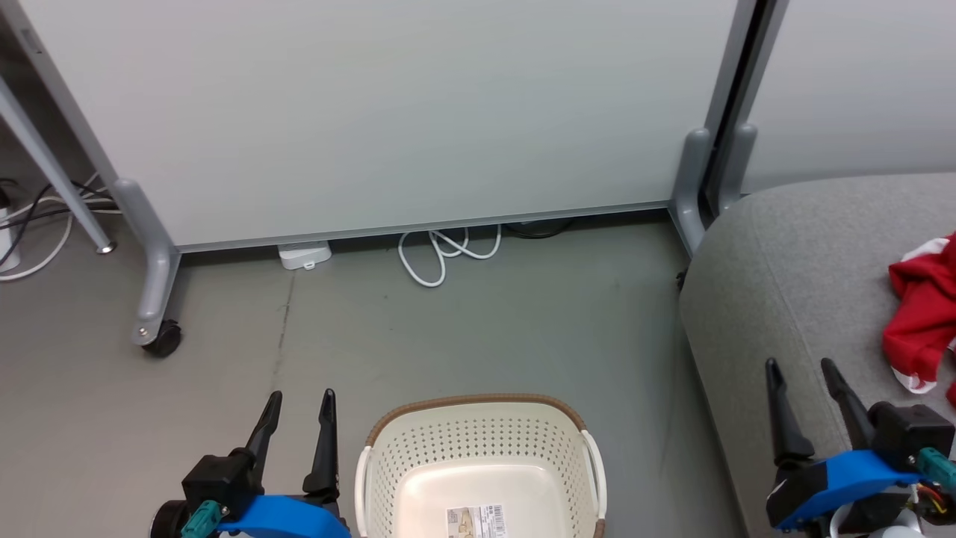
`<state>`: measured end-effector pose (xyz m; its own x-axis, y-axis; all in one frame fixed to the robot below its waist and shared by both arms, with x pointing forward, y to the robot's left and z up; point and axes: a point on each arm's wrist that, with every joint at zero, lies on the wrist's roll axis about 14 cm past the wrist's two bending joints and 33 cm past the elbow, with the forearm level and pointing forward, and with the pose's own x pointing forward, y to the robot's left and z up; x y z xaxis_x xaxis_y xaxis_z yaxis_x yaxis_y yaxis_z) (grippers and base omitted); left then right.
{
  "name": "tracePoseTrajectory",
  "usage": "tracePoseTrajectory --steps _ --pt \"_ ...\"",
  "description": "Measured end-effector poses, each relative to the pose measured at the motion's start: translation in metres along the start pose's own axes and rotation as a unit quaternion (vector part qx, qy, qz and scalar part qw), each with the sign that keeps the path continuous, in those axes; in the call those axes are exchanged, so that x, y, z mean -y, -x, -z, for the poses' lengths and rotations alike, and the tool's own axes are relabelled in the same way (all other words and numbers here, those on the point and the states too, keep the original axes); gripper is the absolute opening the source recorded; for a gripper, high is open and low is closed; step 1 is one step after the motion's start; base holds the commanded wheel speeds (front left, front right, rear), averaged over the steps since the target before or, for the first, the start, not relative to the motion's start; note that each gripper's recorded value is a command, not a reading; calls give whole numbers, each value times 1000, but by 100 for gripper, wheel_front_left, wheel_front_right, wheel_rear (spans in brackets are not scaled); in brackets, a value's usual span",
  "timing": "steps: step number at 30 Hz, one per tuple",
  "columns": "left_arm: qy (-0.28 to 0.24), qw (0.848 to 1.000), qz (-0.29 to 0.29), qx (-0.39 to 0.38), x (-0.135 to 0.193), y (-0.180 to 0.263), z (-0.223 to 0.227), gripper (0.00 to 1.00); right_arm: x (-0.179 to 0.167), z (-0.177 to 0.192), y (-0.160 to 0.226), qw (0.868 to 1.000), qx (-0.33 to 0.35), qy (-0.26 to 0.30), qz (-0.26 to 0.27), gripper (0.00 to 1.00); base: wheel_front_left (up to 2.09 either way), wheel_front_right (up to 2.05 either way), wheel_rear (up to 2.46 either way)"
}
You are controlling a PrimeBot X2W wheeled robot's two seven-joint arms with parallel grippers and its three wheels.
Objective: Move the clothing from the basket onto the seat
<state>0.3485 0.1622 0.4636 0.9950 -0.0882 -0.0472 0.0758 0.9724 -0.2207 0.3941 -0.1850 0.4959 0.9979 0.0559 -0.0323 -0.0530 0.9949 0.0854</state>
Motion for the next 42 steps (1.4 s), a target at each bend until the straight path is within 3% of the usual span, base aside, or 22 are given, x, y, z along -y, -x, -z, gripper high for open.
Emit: tracePoseTrajectory --steps 9,34,35,42 --pt "-1 1000 -28 8 -17 10 -5 100 -38 0 2 999 -2 -3 -51 100 0 0 0" --pt "0 1000 -27 2 -16 12 0 100 -41 10 5 998 -14 -32 -54 100 0 0 0" --pt "0 1000 -28 0 -16 13 1 0 -41 12 5 998 -17 -33 -54 0 0 0 0" --pt "8 997 -41 -57 -21 33 38 0 -38 44 17 996 -66 -37 -45 0 0 0 0"
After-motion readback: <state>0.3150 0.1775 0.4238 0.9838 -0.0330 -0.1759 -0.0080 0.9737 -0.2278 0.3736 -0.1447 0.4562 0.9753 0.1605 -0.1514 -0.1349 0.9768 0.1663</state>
